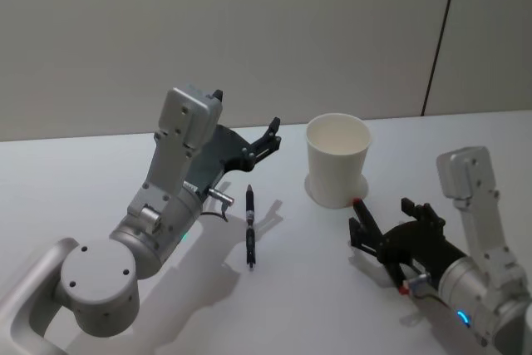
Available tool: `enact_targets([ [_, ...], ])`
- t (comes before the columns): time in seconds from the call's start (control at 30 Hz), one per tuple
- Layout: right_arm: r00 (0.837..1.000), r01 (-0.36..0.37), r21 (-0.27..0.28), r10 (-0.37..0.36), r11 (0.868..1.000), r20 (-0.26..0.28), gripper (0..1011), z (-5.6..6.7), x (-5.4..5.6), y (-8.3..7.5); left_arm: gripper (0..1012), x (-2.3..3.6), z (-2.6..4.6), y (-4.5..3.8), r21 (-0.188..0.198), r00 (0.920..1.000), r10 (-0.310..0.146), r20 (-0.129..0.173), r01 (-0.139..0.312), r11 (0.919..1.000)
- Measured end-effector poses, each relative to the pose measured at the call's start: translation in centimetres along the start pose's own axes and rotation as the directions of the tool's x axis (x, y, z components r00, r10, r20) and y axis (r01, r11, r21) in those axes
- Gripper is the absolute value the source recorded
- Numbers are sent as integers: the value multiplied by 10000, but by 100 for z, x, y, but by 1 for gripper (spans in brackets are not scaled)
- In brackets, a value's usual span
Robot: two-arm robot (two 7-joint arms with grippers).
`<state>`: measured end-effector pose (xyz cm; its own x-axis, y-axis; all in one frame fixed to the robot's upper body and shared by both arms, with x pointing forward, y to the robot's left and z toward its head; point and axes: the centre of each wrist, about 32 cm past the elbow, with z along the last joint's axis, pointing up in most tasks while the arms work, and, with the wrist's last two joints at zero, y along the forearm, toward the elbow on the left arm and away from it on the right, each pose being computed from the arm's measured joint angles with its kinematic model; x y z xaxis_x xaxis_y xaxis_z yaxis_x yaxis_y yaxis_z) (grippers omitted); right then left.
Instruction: Place the pen into the pen holder.
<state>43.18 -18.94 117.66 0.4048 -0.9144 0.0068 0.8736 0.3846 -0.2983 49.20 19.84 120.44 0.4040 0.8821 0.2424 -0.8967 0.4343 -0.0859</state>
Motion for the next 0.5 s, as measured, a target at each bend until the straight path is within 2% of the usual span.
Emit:
enact_targets([
  [0.5,9994,357,-352,-357,9987,8,1002,20,-138,135,1001,0,0,0,0,10000,0,0,0,10000],
])
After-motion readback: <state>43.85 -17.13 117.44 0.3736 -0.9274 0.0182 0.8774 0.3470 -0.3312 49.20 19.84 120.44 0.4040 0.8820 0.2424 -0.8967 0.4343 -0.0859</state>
